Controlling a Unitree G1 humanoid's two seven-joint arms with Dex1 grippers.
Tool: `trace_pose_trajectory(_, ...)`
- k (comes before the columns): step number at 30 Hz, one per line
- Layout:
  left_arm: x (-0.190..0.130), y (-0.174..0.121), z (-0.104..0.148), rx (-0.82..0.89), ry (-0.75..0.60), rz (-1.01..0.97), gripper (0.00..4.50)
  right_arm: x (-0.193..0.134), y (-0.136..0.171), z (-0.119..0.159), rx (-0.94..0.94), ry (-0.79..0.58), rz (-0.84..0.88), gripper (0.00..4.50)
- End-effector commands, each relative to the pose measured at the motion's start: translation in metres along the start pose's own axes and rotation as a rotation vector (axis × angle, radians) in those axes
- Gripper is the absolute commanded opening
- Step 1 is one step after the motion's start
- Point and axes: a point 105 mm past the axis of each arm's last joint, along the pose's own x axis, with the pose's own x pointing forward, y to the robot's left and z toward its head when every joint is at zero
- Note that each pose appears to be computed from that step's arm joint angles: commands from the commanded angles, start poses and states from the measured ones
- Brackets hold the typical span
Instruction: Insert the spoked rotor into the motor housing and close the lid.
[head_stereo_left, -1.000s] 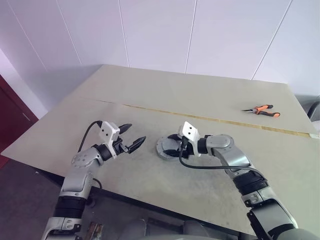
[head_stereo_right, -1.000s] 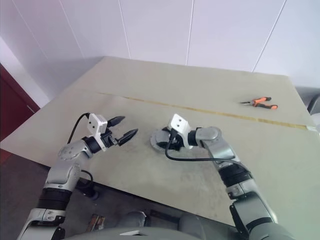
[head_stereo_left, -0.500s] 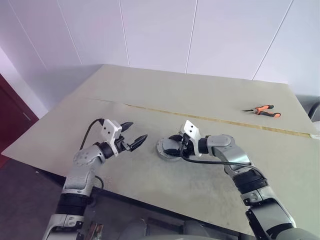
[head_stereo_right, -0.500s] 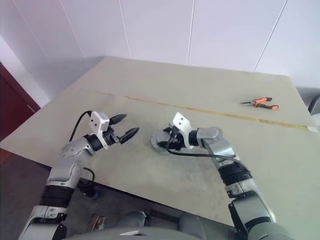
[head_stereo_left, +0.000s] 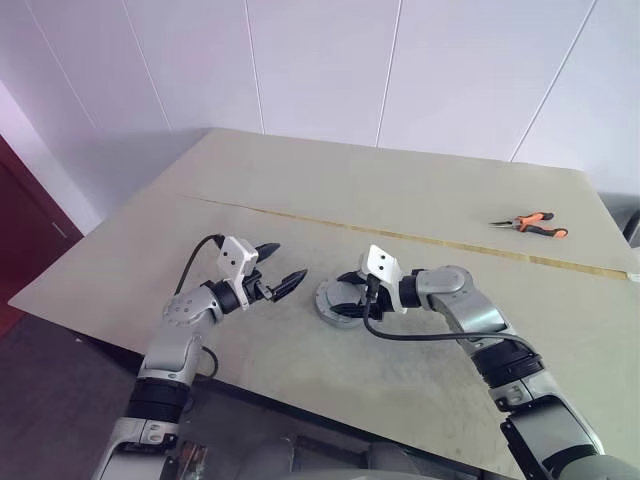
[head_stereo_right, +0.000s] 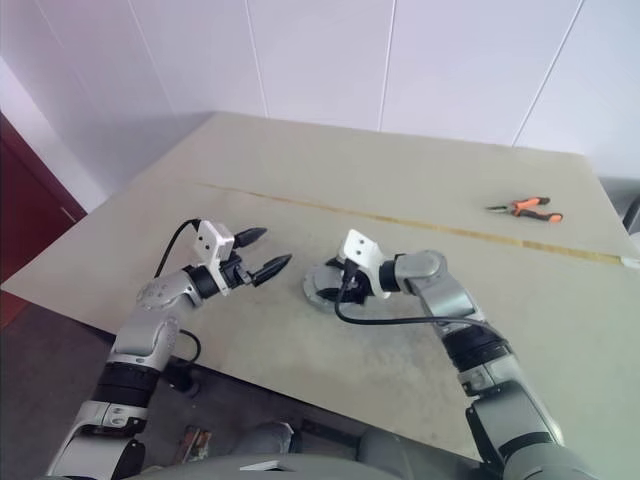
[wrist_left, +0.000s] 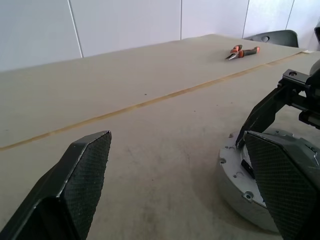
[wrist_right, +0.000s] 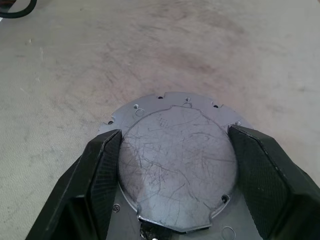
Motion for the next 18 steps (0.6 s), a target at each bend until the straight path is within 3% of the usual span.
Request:
trace_pose_trajectory(1,0.004,-0.001,0.012,0.032,-0.039,-0.014,4.50,0.006,0.013,-0.029,0.052,0.100,0.046,3.03)
trace_pose_trajectory(7,0.025,-0.012,0.009,0.008,-0.035,-0.073,4.50,0.006,0.011,-0.029,0.049,0.101,0.047,3.03)
trace_pose_trajectory(8,0.029,-0.014,0.011,-0.005,-0.048,-0.081,4.32,0.006,0.011,-0.029,0.048,0.101,0.046,3.03)
trace_pose_trajectory(11,0.040,-0.022,0.013,-0.031,-0.056,-0.129,3.56,0.006,0.009,-0.030,0.048,0.100,0.043,3.03)
trace_pose_trajectory(18,0.058,-0.048,0.008,-0.047,-0.033,-0.273,1.07,0.006,0.009,-0.032,0.050,0.097,0.036,3.03)
